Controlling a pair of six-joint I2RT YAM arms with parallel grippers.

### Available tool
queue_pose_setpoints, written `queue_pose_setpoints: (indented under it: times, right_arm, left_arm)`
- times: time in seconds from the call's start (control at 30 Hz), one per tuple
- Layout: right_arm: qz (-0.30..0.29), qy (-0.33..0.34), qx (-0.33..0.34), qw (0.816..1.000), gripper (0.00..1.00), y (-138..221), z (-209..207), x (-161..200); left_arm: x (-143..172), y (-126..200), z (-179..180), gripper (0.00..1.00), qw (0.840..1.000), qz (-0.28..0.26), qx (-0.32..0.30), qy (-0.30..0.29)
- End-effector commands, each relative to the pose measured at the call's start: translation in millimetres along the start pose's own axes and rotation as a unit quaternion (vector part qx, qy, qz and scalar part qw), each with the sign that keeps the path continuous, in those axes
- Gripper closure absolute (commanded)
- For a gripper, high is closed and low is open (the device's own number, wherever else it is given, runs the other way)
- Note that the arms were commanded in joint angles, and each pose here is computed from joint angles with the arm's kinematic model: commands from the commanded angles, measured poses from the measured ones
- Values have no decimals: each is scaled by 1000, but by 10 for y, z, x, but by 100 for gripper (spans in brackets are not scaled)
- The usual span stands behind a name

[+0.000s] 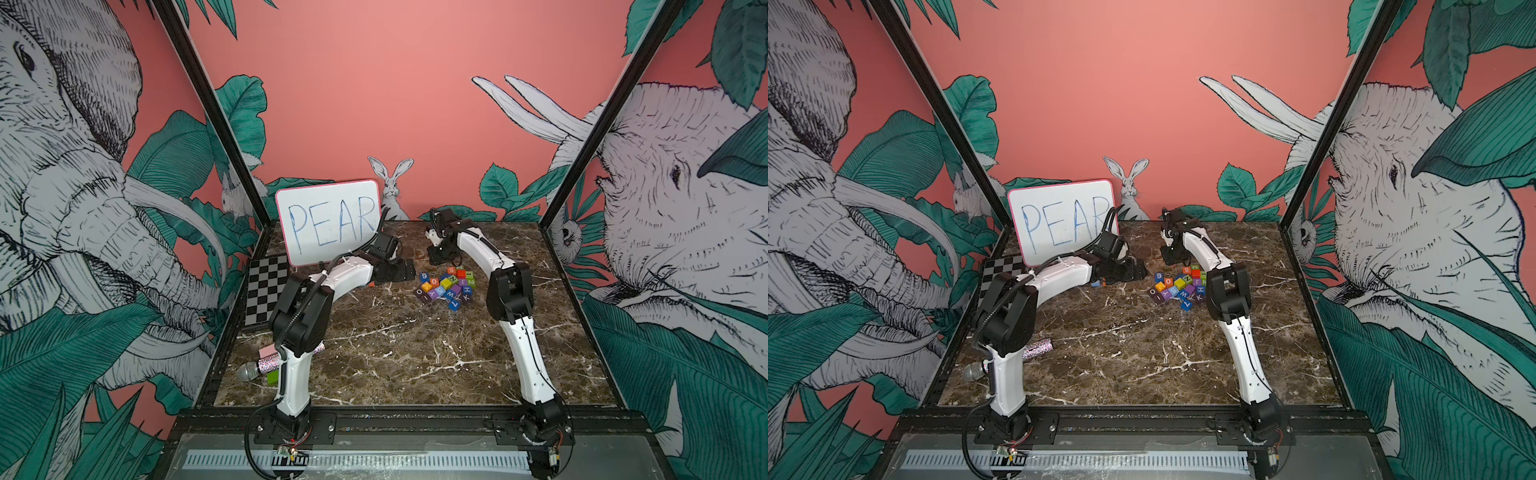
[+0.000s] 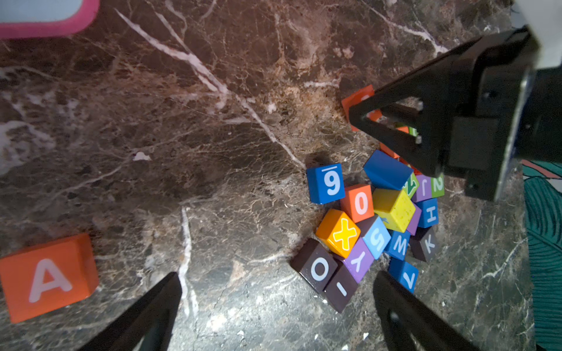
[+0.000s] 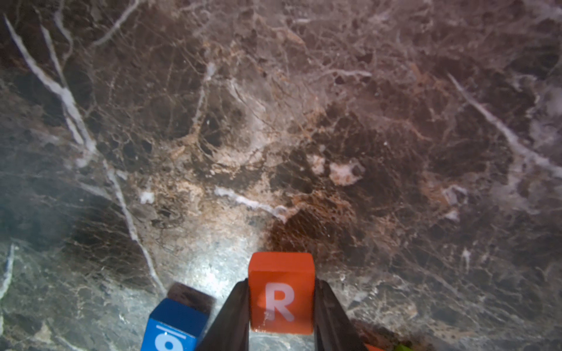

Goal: Spell the uppercase word “pear” with letter blocks
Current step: Pick up the letter block from the center of the board, then place the letter block at the center of the board.

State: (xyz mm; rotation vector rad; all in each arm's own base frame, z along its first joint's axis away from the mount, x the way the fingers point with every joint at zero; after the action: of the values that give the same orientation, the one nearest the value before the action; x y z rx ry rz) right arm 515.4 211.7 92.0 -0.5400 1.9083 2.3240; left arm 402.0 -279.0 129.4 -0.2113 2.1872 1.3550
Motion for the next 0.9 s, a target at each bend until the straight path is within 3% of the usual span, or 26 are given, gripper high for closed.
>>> queue_pose_setpoints:
  times: [0.0,0.2,0.53,0.87]
  right_arm:
    - [-40,-36,20,998,66,268,78,-139]
    - [-63,-96,23,993,66,348,213,-159]
    - [-88,-141,12,986,68,383,588,-87]
    - [-105,-186,5,977,68,400,1035,127]
  left_arm:
    - [-82,191,-33,1,1000,-22,4,5]
    - [-69,250,26,1,999,-27,3,18]
    - [80,471,177,1,998,-43,2,36]
    - [381,702,360,1,996,-52,-2,66]
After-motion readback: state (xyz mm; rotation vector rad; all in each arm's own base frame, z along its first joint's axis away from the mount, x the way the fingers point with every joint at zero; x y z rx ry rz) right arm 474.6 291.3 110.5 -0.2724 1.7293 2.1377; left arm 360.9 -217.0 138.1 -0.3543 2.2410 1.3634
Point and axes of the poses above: each gripper's point midway between its finger pads, its own y axis back along the fingers, its own z axis along the line the jaws close on, x = y × z, the point moved 5 cm from there along y, back along the fingers, and after that the axes turned 13 degrees about -y, right-handed, at the moved point
